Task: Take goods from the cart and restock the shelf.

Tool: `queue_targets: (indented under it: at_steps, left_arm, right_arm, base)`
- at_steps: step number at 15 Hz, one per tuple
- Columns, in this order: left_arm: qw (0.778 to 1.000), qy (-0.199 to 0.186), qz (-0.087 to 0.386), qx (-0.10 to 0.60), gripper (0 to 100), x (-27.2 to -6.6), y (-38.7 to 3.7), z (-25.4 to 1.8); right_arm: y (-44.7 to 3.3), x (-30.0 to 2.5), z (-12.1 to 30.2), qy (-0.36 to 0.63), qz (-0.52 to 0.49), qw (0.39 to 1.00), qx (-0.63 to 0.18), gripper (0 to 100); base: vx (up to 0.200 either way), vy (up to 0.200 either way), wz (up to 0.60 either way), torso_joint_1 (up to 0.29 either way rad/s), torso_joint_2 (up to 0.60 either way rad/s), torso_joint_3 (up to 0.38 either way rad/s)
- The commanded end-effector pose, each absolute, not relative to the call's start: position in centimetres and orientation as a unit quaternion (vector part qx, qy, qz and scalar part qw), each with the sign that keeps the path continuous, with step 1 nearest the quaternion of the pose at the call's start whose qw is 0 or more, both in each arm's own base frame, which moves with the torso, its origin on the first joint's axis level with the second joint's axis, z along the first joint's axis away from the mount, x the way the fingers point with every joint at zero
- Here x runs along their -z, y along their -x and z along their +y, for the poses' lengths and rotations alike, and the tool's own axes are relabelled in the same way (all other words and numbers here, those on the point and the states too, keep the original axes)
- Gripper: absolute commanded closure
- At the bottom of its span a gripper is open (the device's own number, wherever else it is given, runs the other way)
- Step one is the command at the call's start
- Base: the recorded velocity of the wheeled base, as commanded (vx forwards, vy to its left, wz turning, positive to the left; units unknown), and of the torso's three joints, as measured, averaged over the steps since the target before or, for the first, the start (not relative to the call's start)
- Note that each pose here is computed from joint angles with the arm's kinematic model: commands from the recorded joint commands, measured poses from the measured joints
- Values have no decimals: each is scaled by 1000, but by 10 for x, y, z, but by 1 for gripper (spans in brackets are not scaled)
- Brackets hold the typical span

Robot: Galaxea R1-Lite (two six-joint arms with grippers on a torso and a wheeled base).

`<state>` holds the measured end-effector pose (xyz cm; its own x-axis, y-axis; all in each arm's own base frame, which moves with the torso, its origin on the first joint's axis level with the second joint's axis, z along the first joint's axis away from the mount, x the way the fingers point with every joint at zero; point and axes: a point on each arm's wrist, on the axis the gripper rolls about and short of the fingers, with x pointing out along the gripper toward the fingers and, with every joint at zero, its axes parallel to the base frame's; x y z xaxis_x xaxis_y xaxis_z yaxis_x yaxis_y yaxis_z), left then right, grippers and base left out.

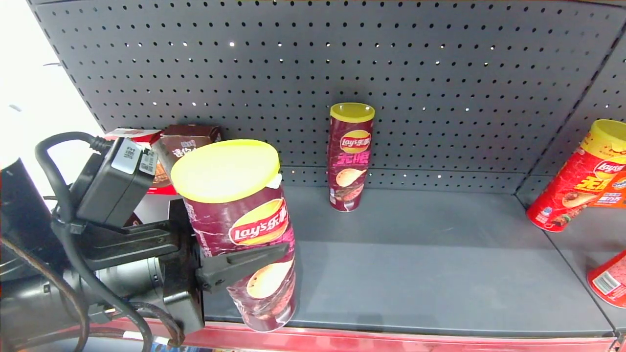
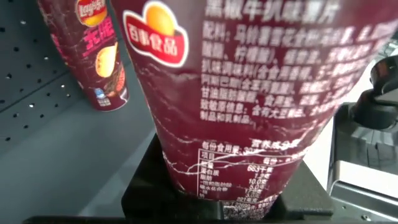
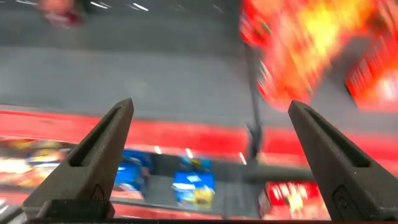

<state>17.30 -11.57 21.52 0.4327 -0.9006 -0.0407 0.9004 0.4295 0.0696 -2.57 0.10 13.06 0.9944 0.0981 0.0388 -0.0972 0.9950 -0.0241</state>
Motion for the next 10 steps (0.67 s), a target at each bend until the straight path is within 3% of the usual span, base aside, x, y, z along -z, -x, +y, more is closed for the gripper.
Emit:
queue_targets:
  at_steps: [1,5,10]
  left_arm:
    - [848,-34,1,529,100,-215,-172,-114]
    - [852,-27,-2,523,100,-217,-173,-115]
    - [857,-27,-6,514,100,-219,-176,-111]
  right_arm:
    - [7,-170,3,32,16,993,-110,0]
    - [-35,-203,12,51,51,972,-223,0]
    - [-79,-205,34,69,79,950,-296,0]
  base:
    - [0,0,0,0,0,0]
    - [0,0,0,0,0,0]
    - [0,0,0,0,0,0]
